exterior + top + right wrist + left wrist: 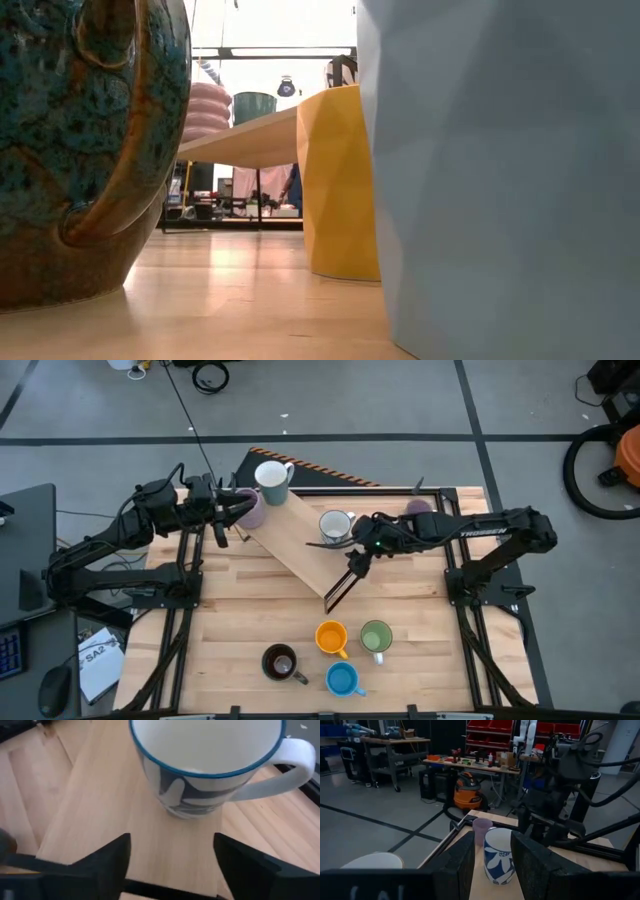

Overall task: Place coffee mugs
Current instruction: Put the white patterned mug on the shelf

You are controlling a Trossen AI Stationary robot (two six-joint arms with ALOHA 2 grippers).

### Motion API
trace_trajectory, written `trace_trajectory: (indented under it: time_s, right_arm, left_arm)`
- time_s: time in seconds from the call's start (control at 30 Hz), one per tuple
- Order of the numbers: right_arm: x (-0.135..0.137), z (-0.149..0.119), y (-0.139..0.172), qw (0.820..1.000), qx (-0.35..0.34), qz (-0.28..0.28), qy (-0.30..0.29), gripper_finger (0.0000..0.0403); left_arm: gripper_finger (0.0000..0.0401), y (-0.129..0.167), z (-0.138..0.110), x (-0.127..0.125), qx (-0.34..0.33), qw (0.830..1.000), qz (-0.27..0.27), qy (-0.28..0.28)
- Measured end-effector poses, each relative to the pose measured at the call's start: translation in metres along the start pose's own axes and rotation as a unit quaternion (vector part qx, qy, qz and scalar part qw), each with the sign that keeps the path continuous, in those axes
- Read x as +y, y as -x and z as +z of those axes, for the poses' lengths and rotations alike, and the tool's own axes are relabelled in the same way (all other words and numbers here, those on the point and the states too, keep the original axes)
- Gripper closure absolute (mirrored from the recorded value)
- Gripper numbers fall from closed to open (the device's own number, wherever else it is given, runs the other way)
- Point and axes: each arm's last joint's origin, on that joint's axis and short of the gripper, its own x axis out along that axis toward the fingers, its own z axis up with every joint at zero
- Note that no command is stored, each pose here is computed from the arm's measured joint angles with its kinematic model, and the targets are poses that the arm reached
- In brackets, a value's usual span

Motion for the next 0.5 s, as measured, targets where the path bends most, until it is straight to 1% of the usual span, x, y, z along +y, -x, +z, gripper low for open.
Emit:
trace_trajectory:
  time_s: [0.13,0.23,0.37,0.5]
  right_arm:
    - [-0.006,-0.003,-0.007,1.000,0.004,-0.010,-0.020,0.0053]
    - [-0.008,-0.004,-0.014,1.000,-0.013,-0.014,-0.020,0.0026]
    - [-0.008,-0.007,-0.024,0.998,-0.051,-0.023,-0.006,0.0015]
    - [-0.010,-0.010,-0.034,0.997,-0.078,-0.018,-0.007,0.0024]
  left_arm:
    - [0.0268,0.001,0.001,0.000,-0.003,1.000,0.000,0.001]
    - [0.0268,0.002,0.003,0.000,-0.013,1.000,-0.001,0.003]
    - [0.0268,0.004,0.004,0.000,-0.019,1.000,0.003,0.003]
    - [0.0268,0.006,0.005,0.000,-0.023,1.000,0.006,0.003]
